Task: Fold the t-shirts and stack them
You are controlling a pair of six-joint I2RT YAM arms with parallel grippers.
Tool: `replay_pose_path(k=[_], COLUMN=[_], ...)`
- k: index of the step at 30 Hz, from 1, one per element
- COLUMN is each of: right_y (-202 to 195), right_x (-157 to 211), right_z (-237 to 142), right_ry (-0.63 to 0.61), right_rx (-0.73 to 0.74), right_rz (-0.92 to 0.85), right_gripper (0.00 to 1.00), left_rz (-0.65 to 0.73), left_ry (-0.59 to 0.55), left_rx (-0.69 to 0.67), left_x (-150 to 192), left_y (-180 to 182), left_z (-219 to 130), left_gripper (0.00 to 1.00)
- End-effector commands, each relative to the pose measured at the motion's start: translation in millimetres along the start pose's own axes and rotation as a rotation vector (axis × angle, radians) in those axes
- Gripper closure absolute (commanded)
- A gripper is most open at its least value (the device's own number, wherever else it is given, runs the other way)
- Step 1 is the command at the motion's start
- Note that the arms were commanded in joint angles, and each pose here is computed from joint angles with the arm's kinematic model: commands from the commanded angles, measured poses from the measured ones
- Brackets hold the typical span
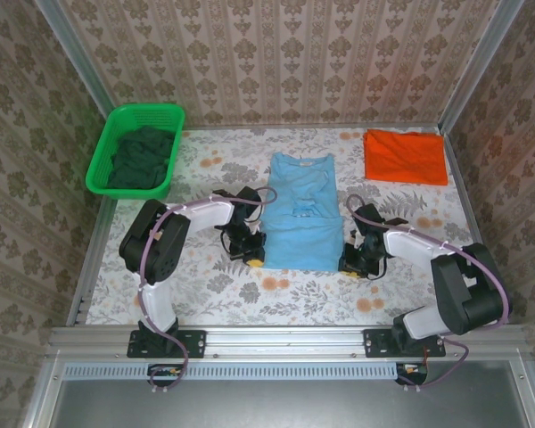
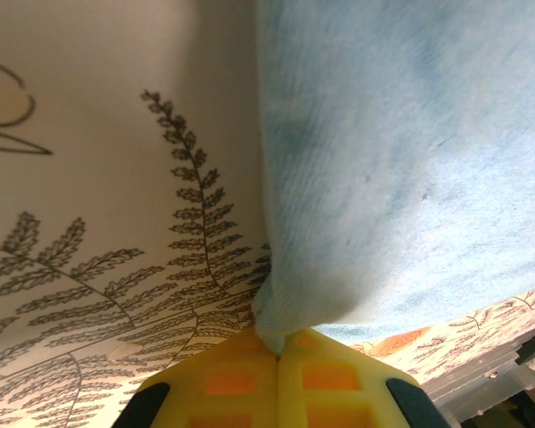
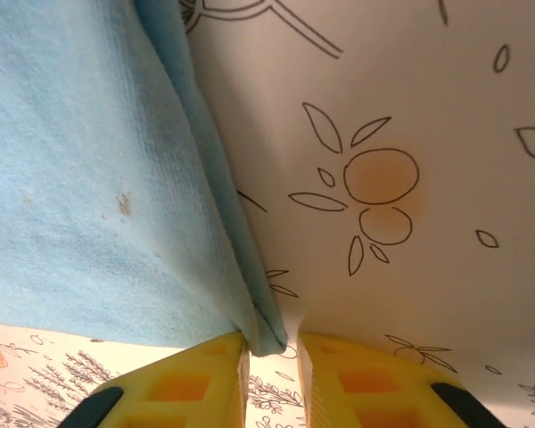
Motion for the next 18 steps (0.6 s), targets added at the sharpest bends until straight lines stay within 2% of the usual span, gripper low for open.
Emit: replay_pose_path(k=[1,3,5,8,18], right_y=[12,12,10,8,22], right_x=[-5,-4,-5,-8,-19], right_z=[1,1,3,10,6], right_ry=[-0.013,-0.019,-0.022,-0.006,-0.05], right_rx=[-0.043,-0.042,-0.026,0.006,-0.028], right_rz=[-0.019,-0.019,-0.027,-0.026,-0.034], right_gripper=[0.73,0.68,0.68,0.72,0.86], left_rz=[0.028,0.034,0.038,0.04,0.062], left_ry=[0.003,0.001,0.002,0.007,0.016], left_rx=[-0.06,-0.059,-0.059,-0.058,-0.084], left_x=[-2,-2,-1,-1,1], left_y=[3,2,2,2,2], left_z=[3,2,2,3,3], left_gripper=[1.0,1.0,1.0,1.0,1.0])
Point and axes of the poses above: each hand's point on the last joint's axis, 136 mm out from that joint toward the fingers, its own z axis out along the fingers, its own y axis along the line the jaws close on, x = y × z, the point moved 10 cm from there along -z, back along the fingers, and after that the axes turned 13 degrees about z, right-handed, at the moved point
